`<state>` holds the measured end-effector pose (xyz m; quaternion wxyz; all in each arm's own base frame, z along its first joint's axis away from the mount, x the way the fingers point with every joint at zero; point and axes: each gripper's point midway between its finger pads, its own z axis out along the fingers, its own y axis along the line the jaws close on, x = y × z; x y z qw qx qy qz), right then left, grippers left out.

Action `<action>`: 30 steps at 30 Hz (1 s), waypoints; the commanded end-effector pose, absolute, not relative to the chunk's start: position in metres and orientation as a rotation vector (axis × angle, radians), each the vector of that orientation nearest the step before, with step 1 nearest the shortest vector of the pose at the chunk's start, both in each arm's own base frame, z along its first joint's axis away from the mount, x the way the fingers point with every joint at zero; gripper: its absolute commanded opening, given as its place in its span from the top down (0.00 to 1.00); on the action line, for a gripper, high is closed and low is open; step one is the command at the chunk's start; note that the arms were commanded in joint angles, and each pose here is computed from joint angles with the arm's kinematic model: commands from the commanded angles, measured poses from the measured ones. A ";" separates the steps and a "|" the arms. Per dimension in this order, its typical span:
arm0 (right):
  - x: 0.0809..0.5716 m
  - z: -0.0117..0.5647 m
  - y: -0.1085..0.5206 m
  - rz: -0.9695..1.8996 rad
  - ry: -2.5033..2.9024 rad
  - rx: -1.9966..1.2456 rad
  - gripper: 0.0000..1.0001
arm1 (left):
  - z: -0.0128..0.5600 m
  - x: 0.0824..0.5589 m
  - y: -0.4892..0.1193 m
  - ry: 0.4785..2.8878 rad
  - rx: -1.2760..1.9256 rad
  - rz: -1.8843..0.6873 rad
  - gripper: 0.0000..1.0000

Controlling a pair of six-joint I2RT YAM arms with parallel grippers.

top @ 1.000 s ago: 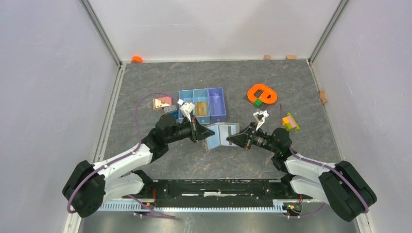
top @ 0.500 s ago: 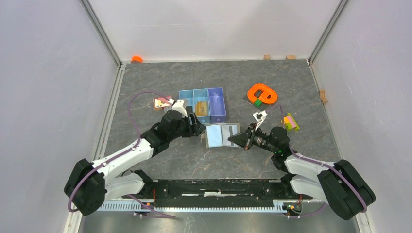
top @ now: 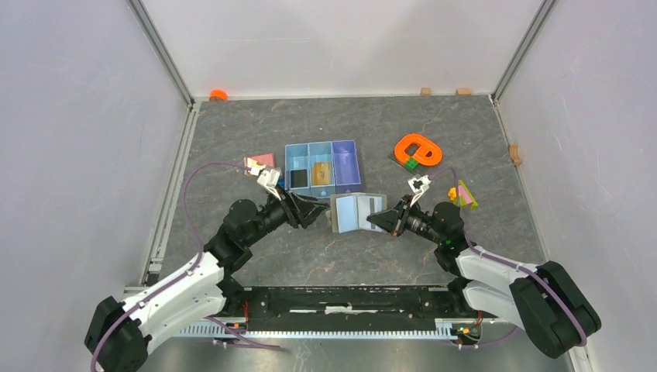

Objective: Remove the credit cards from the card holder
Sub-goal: Remove the credit card from the card holder.

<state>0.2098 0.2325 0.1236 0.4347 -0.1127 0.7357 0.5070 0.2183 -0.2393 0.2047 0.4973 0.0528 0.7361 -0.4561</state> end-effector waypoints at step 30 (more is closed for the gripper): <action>0.167 0.202 0.245 1.575 1.493 -0.434 1.00 | 0.204 0.183 -0.321 1.802 0.556 -1.300 0.74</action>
